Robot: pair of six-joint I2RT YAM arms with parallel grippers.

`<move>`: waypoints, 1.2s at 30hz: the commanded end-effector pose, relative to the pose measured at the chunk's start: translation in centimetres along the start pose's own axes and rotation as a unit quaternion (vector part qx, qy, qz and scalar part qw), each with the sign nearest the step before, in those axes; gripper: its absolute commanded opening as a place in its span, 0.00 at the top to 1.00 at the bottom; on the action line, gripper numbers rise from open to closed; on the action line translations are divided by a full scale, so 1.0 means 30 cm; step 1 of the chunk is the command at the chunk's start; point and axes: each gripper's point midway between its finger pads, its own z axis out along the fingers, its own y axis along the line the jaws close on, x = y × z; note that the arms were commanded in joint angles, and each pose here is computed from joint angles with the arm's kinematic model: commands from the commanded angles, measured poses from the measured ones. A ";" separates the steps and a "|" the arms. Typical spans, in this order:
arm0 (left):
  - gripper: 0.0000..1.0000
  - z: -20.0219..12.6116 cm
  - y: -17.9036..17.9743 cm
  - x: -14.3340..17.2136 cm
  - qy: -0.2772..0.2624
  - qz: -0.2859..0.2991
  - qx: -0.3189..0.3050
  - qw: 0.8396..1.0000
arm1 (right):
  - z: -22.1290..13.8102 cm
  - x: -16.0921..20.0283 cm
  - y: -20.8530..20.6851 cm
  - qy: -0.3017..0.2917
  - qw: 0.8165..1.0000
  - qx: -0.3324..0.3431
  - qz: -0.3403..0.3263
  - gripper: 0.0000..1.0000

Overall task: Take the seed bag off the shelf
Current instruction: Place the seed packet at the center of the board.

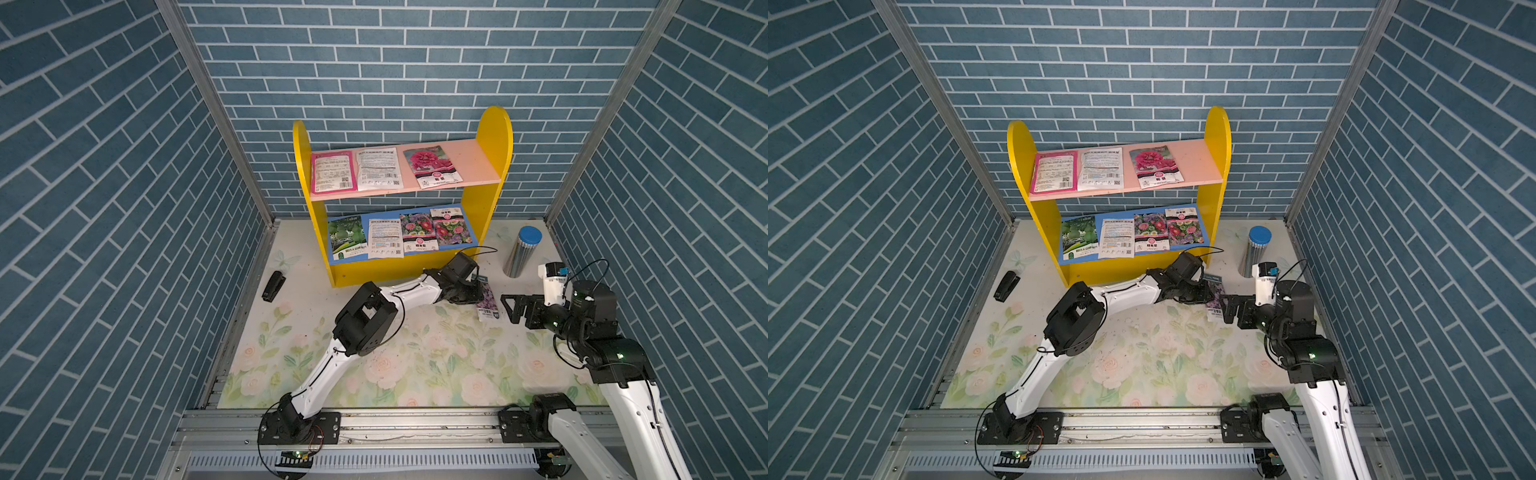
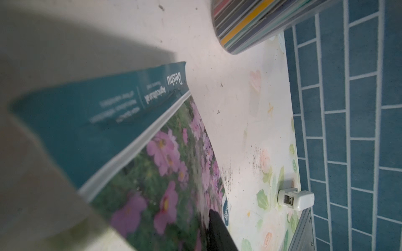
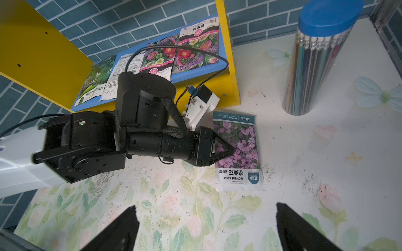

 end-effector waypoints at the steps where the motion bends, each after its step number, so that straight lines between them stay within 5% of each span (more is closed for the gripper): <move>1: 0.68 0.016 0.028 0.021 0.009 0.001 -0.019 1.000 | -0.012 0.010 -0.014 0.001 1.000 0.014 -0.020 0.00; 9: 0.51 0.002 0.053 0.015 0.012 0.008 -0.054 0.998 | -0.020 0.009 -0.017 -0.003 1.000 0.018 -0.021 0.00; 20: 0.00 -0.129 0.046 0.001 0.001 0.037 -0.093 0.995 | -0.042 -0.024 0.023 -0.029 0.999 -0.010 -0.034 0.00; 36: 0.00 -0.515 -0.214 -0.057 -0.085 0.124 -0.035 0.988 | -0.167 -0.202 0.250 -0.128 0.970 -0.160 -0.130 0.00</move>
